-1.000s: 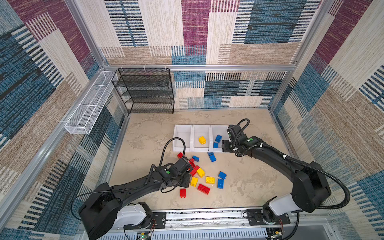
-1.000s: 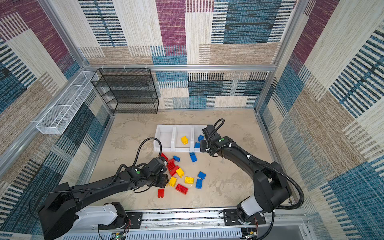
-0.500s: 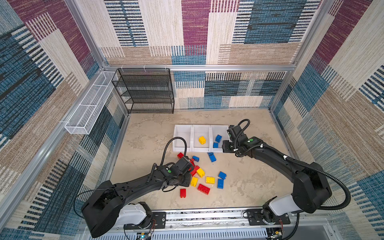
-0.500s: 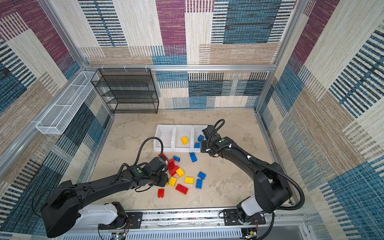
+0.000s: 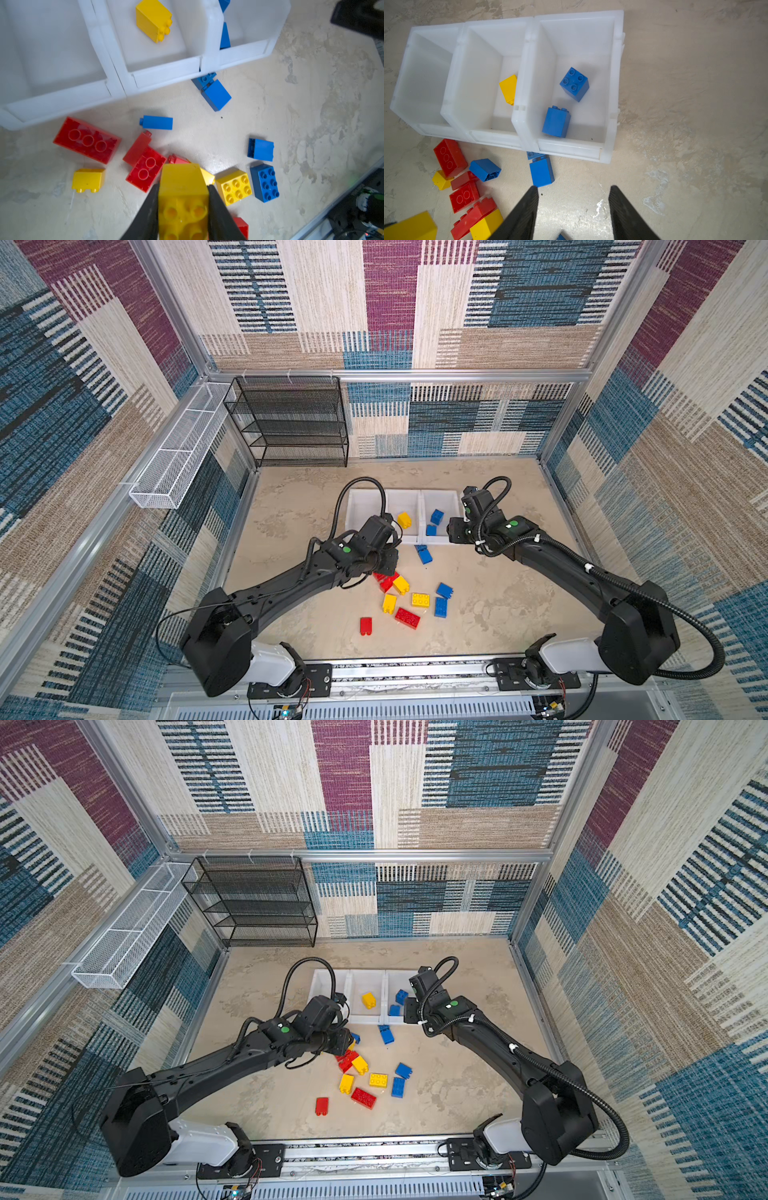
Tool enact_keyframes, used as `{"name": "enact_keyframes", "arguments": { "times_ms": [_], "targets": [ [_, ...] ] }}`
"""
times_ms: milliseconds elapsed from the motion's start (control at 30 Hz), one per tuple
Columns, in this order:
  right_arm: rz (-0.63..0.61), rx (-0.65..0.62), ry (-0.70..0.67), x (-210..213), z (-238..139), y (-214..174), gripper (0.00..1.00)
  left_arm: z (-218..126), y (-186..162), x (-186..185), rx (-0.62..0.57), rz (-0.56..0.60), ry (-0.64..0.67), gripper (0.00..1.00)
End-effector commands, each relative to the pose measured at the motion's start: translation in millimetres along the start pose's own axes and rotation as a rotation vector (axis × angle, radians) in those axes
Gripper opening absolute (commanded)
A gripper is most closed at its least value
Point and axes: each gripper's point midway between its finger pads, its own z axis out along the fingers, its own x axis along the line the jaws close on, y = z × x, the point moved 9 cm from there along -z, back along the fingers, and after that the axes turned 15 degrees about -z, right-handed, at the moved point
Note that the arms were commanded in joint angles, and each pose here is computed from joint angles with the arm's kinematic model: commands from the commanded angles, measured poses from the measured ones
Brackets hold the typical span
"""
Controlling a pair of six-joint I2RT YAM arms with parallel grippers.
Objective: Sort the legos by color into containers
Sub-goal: 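Lift the yellow brick into the middle compartment and open the left gripper, then return the left gripper to the pile and grasp a red brick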
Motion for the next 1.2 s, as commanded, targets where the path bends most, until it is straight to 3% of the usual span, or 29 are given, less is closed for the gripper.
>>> {"name": "enact_keyframes", "arguments": {
  "times_ms": [0, 367, 667, 900, 1167],
  "targets": [
    [0.021, -0.010, -0.012, -2, -6, -1, 0.57, 13, 25, -6, -0.005, 0.095, 0.007, 0.35],
    [0.057, -0.010, -0.008, -6, -15, -15, 0.56, 77, 89, -5, 0.037, 0.120, 0.093, 0.36],
    [0.067, -0.005, -0.007, -6, -17, -18, 0.56, 109, 100, 2, 0.058, 0.156, 0.169, 0.39],
    [0.073, -0.004, -0.007, -6, -21, -18, 0.57, 101, 104, -1, 0.039, 0.161, 0.170, 0.55],
    [0.071, -0.003, 0.002, -5, -19, -14, 0.57, 73, 103, -4, 0.005, 0.152, 0.135, 0.57]
  ]
}}
